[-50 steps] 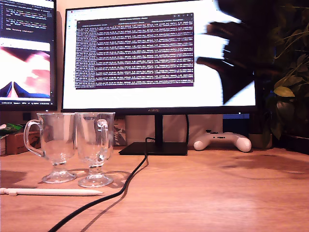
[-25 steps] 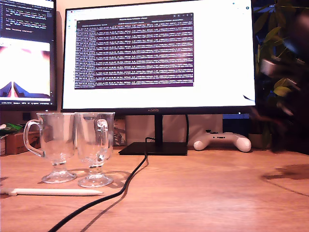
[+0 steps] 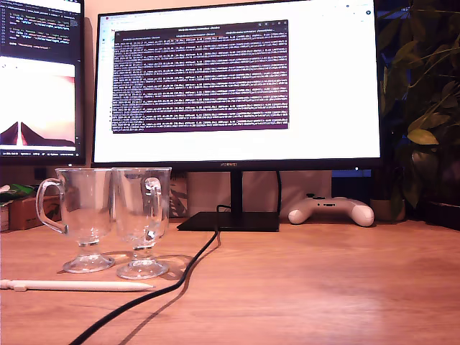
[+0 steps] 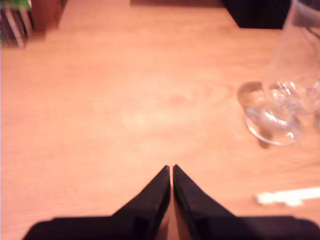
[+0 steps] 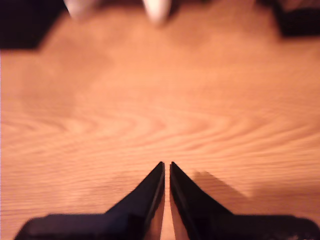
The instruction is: Pick the small glass cups in front of you with each of your hands, and place them behind the white pen
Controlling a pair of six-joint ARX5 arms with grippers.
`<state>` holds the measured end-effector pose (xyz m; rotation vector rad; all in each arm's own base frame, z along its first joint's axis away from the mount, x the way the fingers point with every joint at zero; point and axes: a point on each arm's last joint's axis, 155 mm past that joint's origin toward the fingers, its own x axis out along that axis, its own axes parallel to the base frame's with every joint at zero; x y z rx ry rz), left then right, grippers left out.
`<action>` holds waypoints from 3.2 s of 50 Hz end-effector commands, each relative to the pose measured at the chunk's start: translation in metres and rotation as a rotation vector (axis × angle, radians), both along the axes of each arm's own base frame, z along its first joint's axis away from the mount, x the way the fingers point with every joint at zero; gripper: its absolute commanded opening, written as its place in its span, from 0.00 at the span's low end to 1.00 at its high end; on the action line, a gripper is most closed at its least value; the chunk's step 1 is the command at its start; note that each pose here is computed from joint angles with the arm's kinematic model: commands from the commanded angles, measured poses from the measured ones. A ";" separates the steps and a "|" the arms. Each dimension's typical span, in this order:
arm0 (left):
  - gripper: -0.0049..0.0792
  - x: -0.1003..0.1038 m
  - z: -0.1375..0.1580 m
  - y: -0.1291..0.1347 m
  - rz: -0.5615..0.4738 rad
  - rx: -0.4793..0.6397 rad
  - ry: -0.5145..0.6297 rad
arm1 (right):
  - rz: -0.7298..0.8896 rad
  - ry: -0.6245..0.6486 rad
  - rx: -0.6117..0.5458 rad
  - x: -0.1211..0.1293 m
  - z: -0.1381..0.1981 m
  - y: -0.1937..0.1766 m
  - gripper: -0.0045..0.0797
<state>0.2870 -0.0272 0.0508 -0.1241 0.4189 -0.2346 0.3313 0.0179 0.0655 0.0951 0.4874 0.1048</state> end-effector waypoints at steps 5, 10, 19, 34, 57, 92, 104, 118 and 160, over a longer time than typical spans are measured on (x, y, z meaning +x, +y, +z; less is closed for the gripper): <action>0.04 -0.005 0.004 -0.007 -0.029 -0.030 -0.030 | -0.016 -0.063 0.002 -0.014 0.010 -0.004 0.04; 0.04 -0.004 0.009 -0.007 -0.030 -0.026 -0.052 | -0.049 -0.102 0.033 -0.020 0.019 -0.007 0.04; 0.04 -0.003 0.020 -0.006 -0.024 -0.015 -0.092 | -0.104 -0.148 0.024 -0.030 0.026 -0.017 0.04; 0.04 -0.005 0.028 -0.002 -0.008 0.003 -0.115 | -0.096 -0.177 0.001 -0.042 0.031 -0.017 0.04; 0.04 -0.025 0.047 -0.049 -0.209 -0.029 -0.173 | -0.079 -0.258 -0.044 -0.056 0.055 -0.016 0.04; 0.04 -0.045 0.049 -0.026 -0.063 0.036 -0.187 | -0.048 -0.234 -0.050 -0.079 0.049 -0.010 0.04; 0.04 -0.046 0.054 -0.022 -0.032 0.010 -0.204 | -0.045 -0.253 -0.050 -0.086 0.052 -0.009 0.04; 0.04 -0.047 0.054 -0.024 -0.030 -0.031 -0.192 | -0.031 -0.222 -0.061 -0.091 0.045 -0.007 0.04; 0.04 -0.042 0.053 0.001 0.105 0.003 -0.188 | -0.038 -0.220 -0.049 -0.091 0.045 -0.007 0.04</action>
